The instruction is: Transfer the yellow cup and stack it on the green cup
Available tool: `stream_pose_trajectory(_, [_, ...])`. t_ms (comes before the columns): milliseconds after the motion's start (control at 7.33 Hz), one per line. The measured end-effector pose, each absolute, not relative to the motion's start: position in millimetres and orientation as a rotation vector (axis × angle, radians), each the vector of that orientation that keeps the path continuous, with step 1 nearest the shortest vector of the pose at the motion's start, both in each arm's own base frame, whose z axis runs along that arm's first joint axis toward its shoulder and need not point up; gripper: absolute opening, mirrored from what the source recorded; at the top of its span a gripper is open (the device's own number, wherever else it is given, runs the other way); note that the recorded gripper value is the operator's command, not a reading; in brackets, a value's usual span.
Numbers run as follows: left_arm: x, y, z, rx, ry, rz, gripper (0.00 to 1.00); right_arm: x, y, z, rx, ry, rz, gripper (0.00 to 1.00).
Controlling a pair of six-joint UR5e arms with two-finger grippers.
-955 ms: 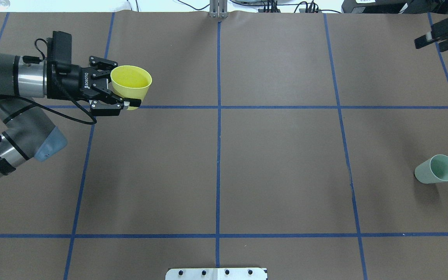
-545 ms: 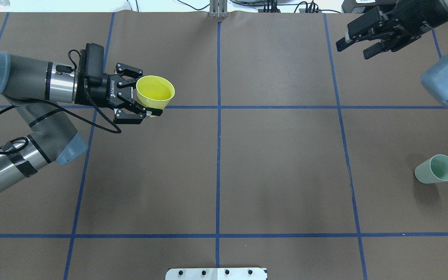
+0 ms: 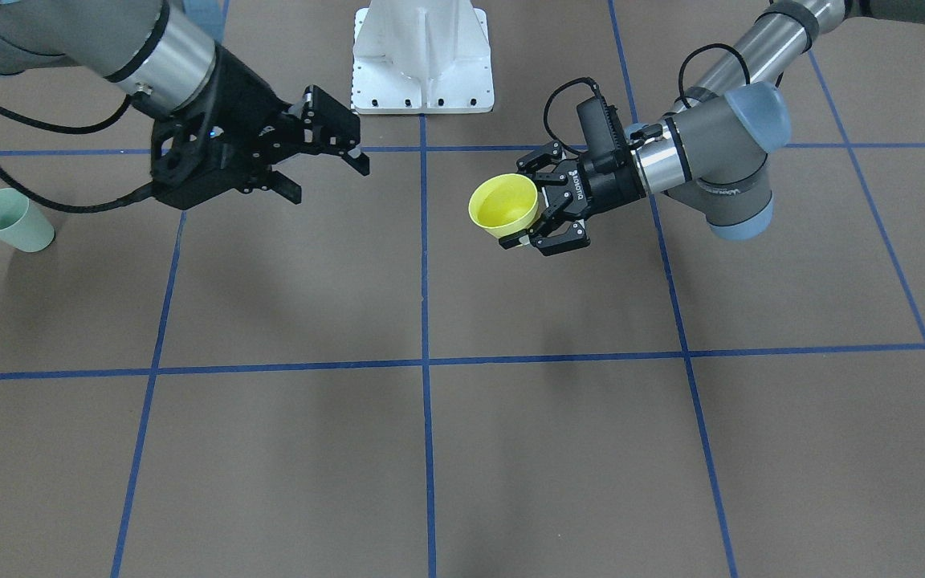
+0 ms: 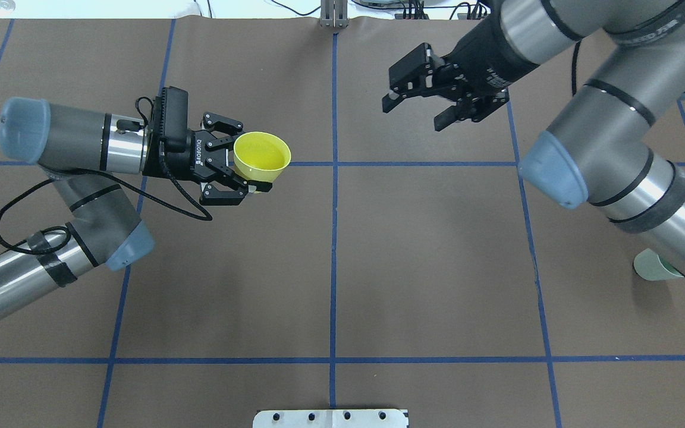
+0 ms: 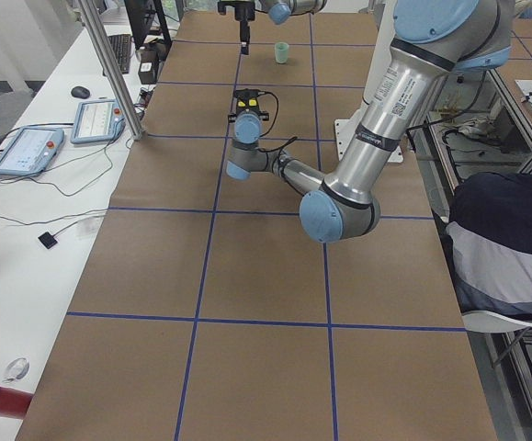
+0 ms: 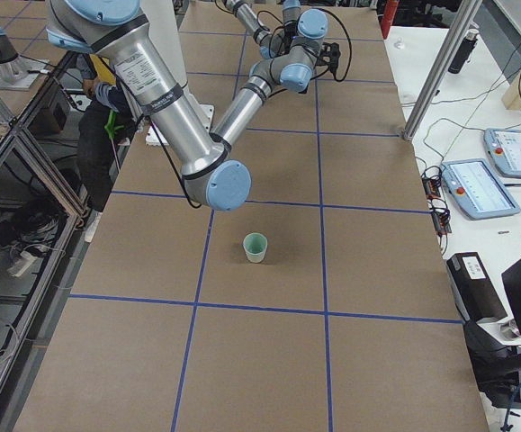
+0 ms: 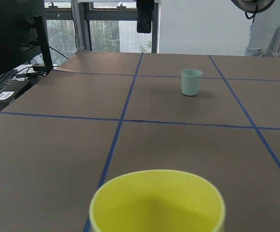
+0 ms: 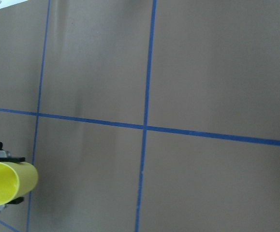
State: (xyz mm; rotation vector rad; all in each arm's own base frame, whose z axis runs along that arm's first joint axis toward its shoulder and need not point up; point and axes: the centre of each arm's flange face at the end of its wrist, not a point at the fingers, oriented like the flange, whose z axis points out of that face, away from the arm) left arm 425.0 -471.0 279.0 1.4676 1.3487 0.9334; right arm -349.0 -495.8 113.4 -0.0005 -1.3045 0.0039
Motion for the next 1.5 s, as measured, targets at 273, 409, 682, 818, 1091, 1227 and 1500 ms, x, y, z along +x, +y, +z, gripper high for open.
stream_pose_trajectory(273, [443,-458,277,1.498,1.336,0.92,0.0,-400,-473,76,-0.018,-1.26,0.018,1.0])
stream_pose_trajectory(409, [446,-454,274,1.506,1.341,0.92,0.0,-420,-470,65,-0.021,-1.244,0.03,1.0])
stream_pose_trajectory(682, [447,-445,266,1.532,1.363,0.919,0.0,-447,-469,60,-0.036,-1.219,0.041,0.99])
stream_pose_trajectory(818, [447,-440,263,1.557,1.373,0.908,0.0,-452,-468,63,-0.038,-1.21,0.044,0.99])
stream_pose_trajectory(1091, [448,-436,262,1.588,1.383,0.892,0.0,-455,-469,71,-0.033,-1.196,0.052,0.99])
stream_pose_trajectory(1227, [448,-435,262,1.591,1.385,0.89,0.0,-456,-468,76,-0.033,-1.189,0.055,0.99])
stream_pose_trajectory(1500, [447,-435,262,1.594,1.387,0.889,0.0,-463,-463,86,-0.025,-1.172,0.059,0.99])
